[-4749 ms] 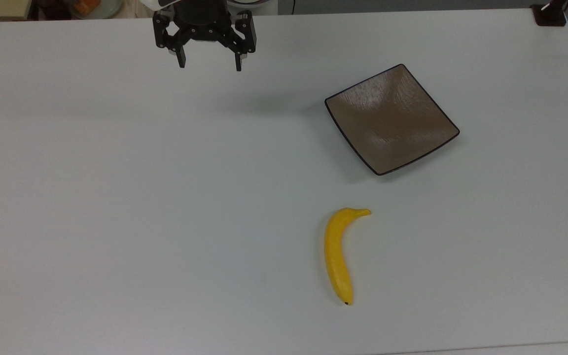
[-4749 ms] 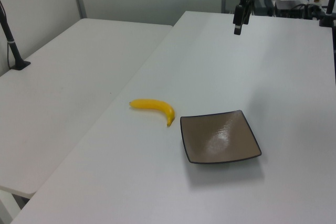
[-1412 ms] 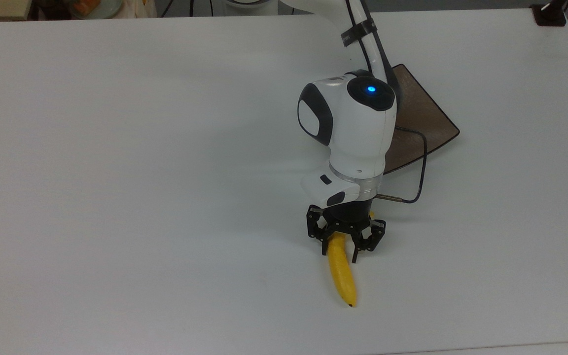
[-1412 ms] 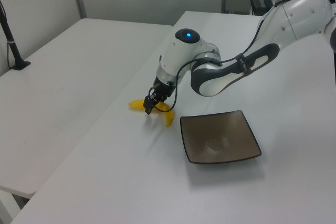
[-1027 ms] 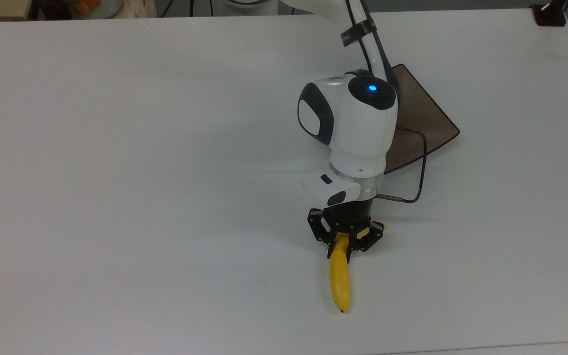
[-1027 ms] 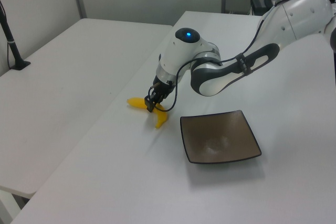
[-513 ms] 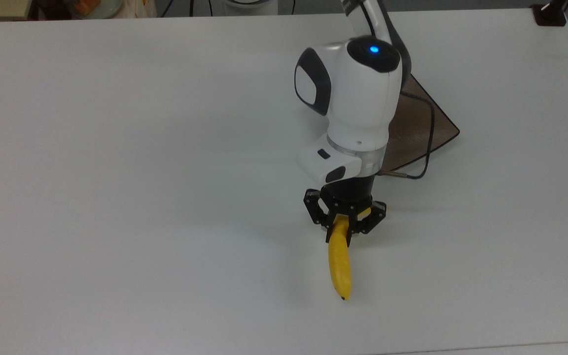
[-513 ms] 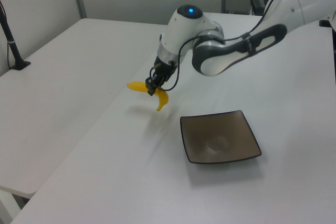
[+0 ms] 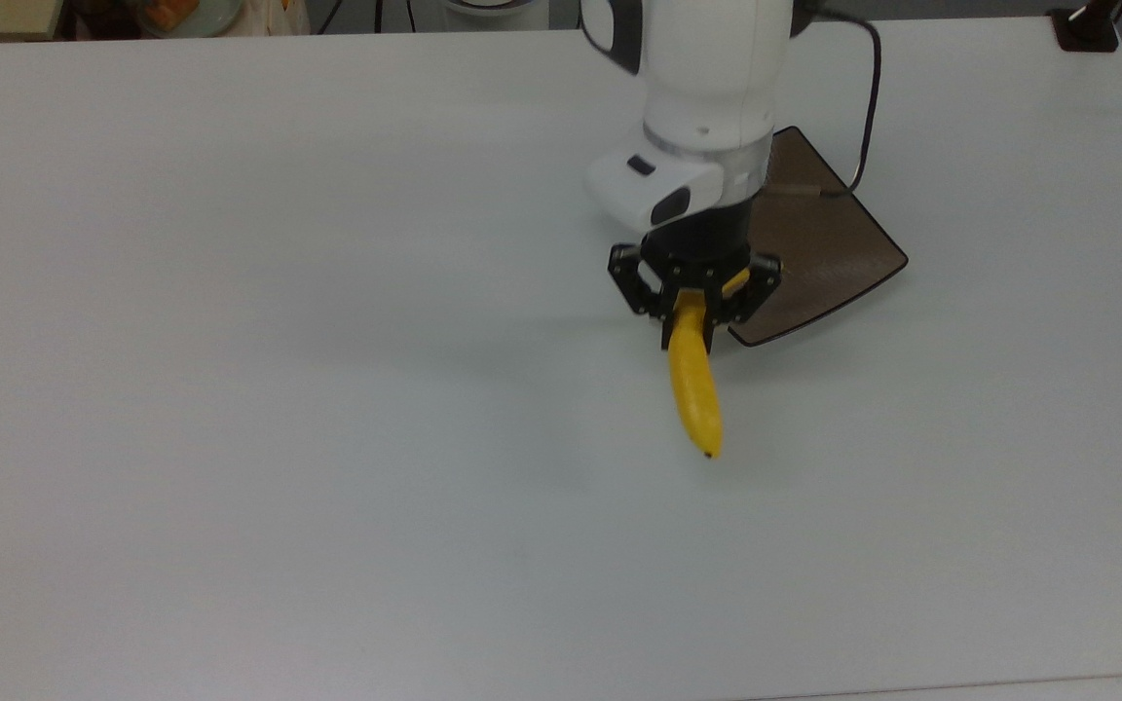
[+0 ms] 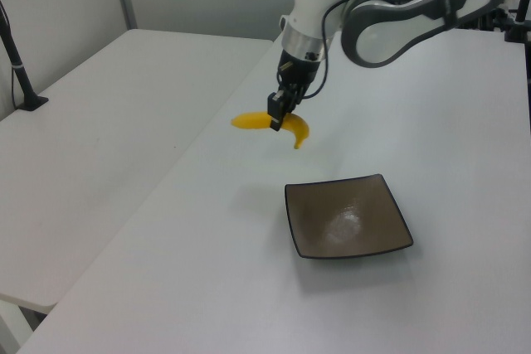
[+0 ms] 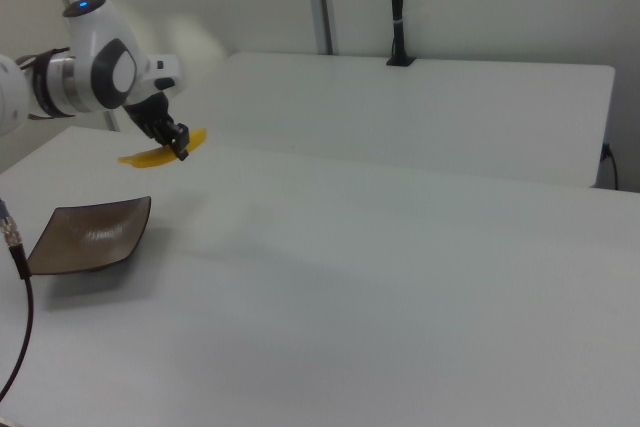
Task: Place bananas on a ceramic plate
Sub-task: 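Lift the banana and carry it over the brown square plate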
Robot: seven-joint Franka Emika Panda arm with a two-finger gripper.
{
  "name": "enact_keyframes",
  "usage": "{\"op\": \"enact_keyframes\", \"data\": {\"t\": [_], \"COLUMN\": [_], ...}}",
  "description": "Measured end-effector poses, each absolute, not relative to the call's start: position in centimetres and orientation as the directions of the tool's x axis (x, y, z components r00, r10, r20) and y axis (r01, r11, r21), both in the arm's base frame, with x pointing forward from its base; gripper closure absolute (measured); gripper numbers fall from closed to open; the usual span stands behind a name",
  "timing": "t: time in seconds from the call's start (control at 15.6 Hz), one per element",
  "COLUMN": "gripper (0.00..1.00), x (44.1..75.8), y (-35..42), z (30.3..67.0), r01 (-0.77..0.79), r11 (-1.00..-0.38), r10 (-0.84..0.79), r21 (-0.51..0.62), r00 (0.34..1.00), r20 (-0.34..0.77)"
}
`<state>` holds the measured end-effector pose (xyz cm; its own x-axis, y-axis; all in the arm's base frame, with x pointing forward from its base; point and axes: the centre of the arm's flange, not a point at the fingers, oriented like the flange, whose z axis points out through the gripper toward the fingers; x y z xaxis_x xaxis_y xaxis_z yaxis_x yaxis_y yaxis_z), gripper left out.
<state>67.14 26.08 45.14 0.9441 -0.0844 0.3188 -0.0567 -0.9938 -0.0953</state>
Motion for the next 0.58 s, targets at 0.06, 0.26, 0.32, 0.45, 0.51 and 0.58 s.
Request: {"op": "enact_keyframes", "data": {"t": [0.06, 0.26, 0.32, 0.45, 0.51, 0.58], "gripper": [0.68, 0.68, 0.68, 0.68, 0.68, 0.68], "x": [65.8, 61.4, 60.1, 57.6, 56.5, 55.9], "y": [26.5, 27.7, 28.2, 29.0, 29.6, 30.1], "z": [45.5, 46.0, 46.1, 46.0, 45.8, 45.7], "r01": [-0.045, -0.008, 0.004, 0.027, 0.039, 0.043], "r11": [-0.995, -0.997, -0.997, -0.997, -0.996, -0.996], "r10": [-0.071, -0.03, -0.018, 0.006, 0.019, 0.023], "r21": [-0.092, -0.082, -0.082, -0.079, -0.078, -0.079], "r00": [0.948, 0.96, 0.963, 0.968, 0.97, 0.972], "r20": [0.31, 0.278, 0.268, 0.249, 0.241, 0.234]}}
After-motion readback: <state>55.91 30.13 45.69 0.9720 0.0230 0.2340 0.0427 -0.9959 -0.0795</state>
